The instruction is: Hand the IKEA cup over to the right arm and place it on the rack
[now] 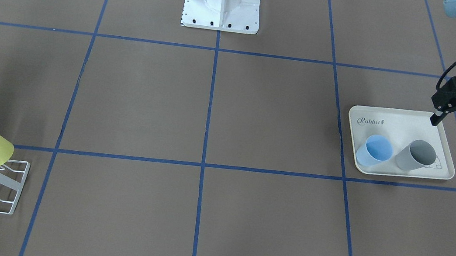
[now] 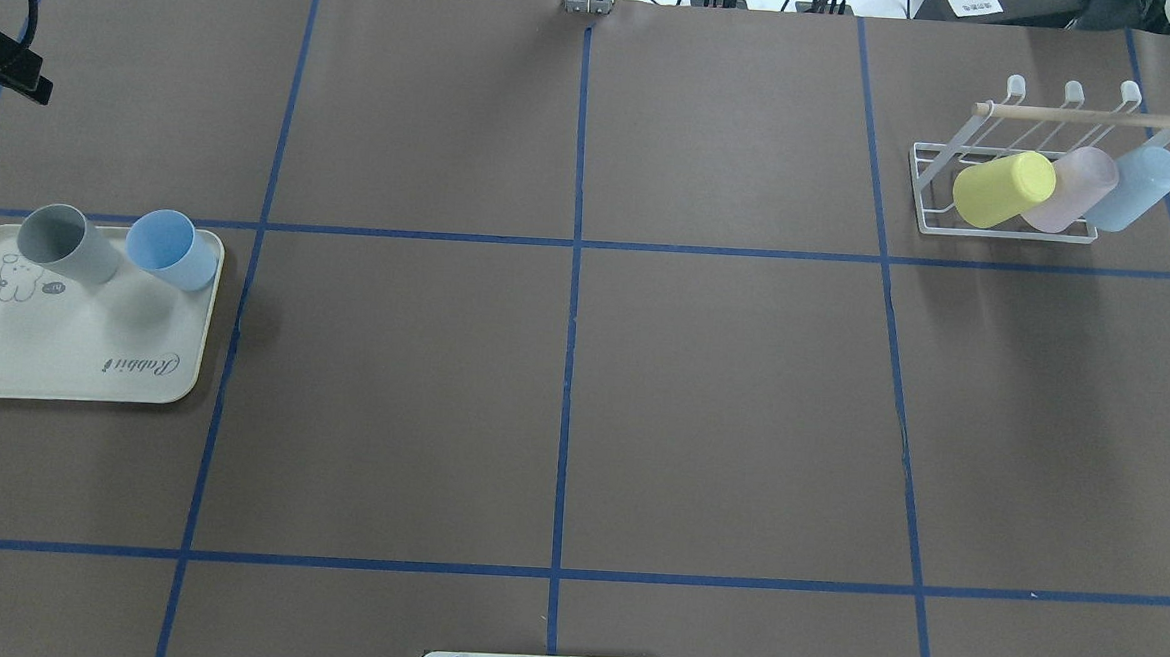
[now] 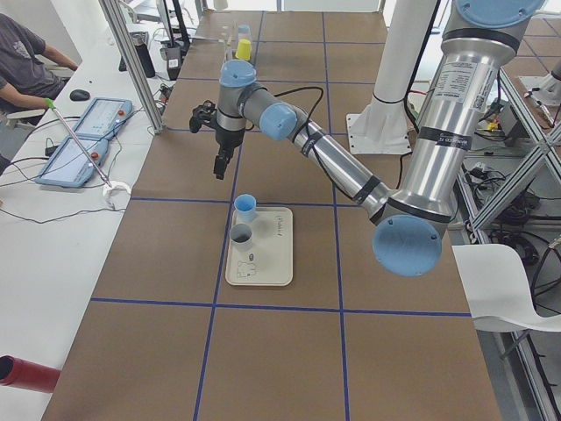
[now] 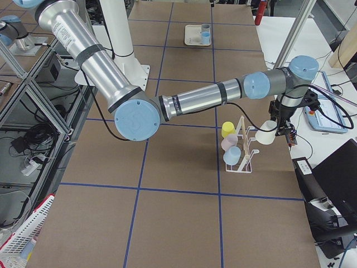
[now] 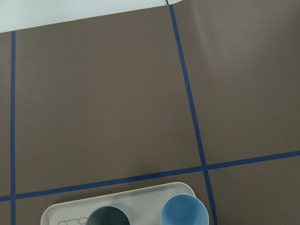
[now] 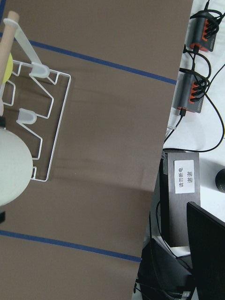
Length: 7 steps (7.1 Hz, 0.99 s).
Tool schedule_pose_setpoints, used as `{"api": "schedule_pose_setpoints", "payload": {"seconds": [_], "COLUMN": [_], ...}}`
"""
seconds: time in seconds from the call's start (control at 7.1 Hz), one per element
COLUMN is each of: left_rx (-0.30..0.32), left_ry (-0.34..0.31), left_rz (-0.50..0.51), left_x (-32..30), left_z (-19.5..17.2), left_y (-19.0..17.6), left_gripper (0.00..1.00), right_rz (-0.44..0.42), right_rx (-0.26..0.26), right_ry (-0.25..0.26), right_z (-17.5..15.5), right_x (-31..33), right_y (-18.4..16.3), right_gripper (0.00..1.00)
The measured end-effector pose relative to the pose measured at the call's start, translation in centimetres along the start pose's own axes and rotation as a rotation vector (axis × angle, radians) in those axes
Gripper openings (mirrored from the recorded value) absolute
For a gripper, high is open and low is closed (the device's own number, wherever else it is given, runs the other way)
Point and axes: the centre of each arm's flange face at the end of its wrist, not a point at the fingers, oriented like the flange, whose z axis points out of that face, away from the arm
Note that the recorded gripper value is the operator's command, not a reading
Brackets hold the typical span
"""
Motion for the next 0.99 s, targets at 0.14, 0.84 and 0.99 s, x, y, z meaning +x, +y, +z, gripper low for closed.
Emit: {"api": "schedule_pose_setpoints", "payload": {"seconds": [0.14, 0.84, 0.99], "left_rx": [-0.004, -0.012, -0.011], "left_ry": [-0.002, -0.007, -0.005], "left_rz": [0.001, -0.002, -0.001], "left_x": [-0.2, -0.5, -0.4], "left_z": [0.3, 0.8, 0.8], "left_y": [0.1, 0.1, 0.1], "left_gripper": [1.0, 1.0, 1.0], "right_rz": [-0.011, -0.026, -0.03], "right_rx": [-0.026, -0.081, -0.085], "right_ry": [-0.002, 0.017, 0.026], "right_z": [1.3, 4.7, 5.5], "right_x": [0.2, -0.8, -0.6], "right_y": [-0.4, -1.8, -2.0], "right_gripper": [0.26, 0.26, 0.26]}}
